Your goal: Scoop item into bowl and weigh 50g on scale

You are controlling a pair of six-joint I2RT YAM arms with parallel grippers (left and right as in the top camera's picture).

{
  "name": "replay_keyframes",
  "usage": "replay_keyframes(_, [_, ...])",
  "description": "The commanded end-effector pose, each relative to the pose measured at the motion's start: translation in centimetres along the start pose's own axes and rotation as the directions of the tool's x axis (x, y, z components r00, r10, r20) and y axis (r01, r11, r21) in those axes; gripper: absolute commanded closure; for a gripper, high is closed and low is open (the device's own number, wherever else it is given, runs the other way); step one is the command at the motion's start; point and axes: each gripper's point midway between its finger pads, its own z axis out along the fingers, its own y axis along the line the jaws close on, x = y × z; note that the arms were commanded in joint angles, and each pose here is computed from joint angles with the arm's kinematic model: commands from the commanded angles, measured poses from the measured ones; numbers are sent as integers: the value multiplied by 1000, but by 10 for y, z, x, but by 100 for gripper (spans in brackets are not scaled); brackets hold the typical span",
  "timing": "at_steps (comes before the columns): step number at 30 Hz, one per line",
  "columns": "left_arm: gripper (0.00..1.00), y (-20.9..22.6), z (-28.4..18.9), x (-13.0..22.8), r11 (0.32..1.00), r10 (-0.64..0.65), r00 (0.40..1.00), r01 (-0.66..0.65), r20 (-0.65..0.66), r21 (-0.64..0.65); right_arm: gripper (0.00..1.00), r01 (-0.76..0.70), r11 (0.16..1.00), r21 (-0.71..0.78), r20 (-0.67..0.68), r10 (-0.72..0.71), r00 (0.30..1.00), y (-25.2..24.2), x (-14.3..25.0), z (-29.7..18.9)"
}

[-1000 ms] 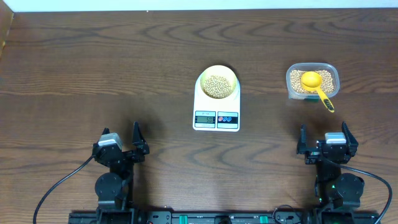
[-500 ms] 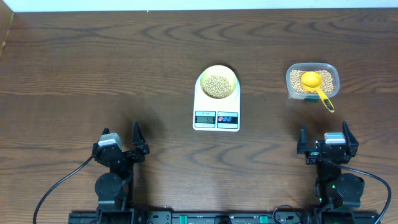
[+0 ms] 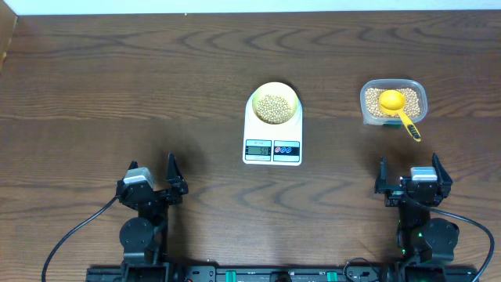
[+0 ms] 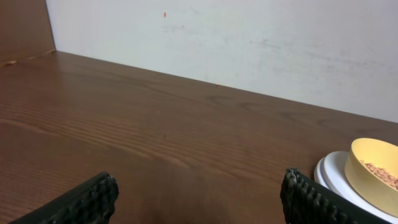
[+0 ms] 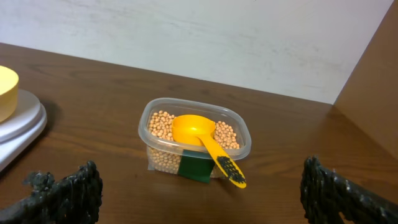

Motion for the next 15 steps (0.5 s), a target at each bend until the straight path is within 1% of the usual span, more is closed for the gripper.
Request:
replay_keyframes(1, [14, 7, 1, 16, 999, 22, 999, -23, -49, -32, 1, -19, 1000, 11, -1, 19, 1000, -2, 1, 0])
replay_keyframes(15, [14, 7, 1, 16, 999, 22, 999, -23, -49, -32, 1, -18, 1000, -9, 2, 18, 1000, 3, 0, -1])
